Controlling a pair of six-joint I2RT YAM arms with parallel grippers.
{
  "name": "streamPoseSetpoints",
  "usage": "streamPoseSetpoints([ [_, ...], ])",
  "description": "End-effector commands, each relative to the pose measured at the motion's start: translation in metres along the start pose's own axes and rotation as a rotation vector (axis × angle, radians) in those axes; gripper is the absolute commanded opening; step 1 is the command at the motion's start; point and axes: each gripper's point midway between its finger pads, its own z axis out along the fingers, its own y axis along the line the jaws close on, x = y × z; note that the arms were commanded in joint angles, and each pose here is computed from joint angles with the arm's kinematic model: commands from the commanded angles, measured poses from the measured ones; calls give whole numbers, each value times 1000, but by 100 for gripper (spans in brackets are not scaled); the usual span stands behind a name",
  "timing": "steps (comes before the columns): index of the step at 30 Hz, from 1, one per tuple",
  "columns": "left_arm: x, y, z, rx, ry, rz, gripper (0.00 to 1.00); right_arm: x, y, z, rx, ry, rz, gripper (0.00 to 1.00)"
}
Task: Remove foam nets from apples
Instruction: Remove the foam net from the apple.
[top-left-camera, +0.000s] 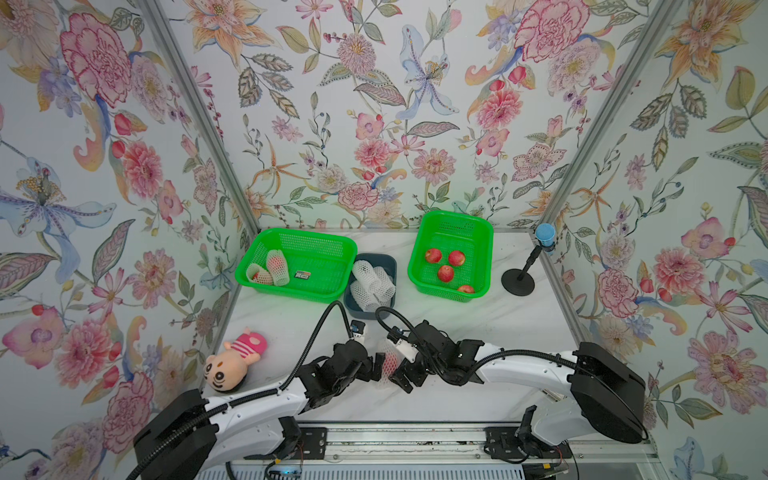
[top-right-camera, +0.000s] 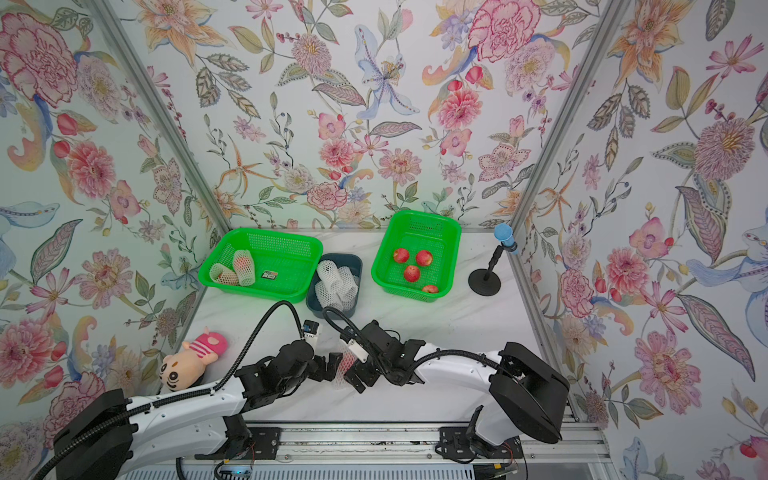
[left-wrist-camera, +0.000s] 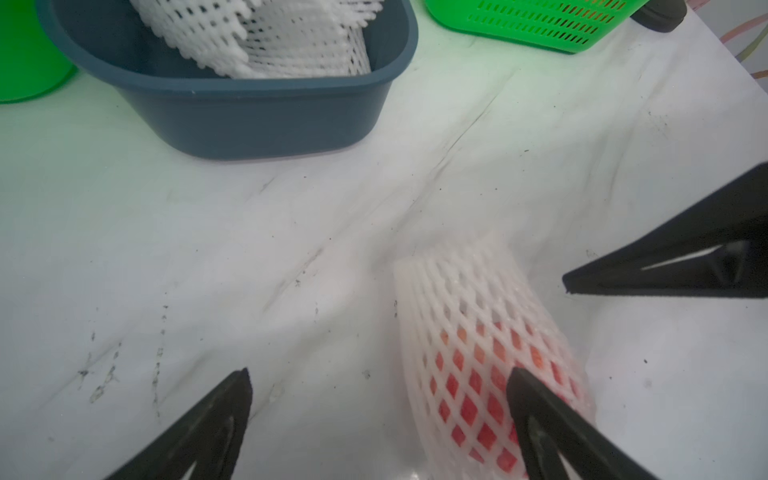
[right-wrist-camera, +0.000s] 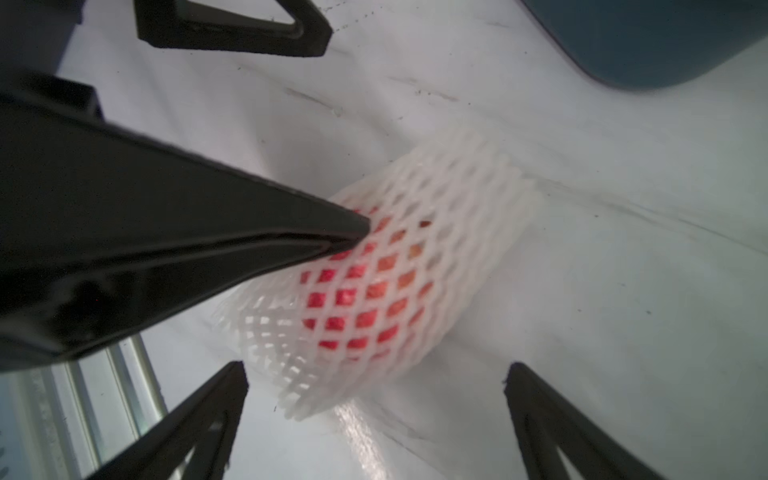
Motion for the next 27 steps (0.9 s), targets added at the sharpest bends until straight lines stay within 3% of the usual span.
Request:
streamPoseSetpoints([
  [1,-22,-8,0,38,-38,-16,99,-1,2,0,-15,-25,23,99],
  [8,-39,-19,17,71,-15,23,98,0,-34,-36,91,-86,102,99],
  [18,-39,25,8,-179,5,-64,98,19,-116,-71,212,-103,355,99],
  [25,-11,54,2,-326,109,-122,93,16,-143,-80,245,-106,396,99],
  [27,-9,50,7,-305,123,-119,92,14,-146,-82,245,-115,399,99],
])
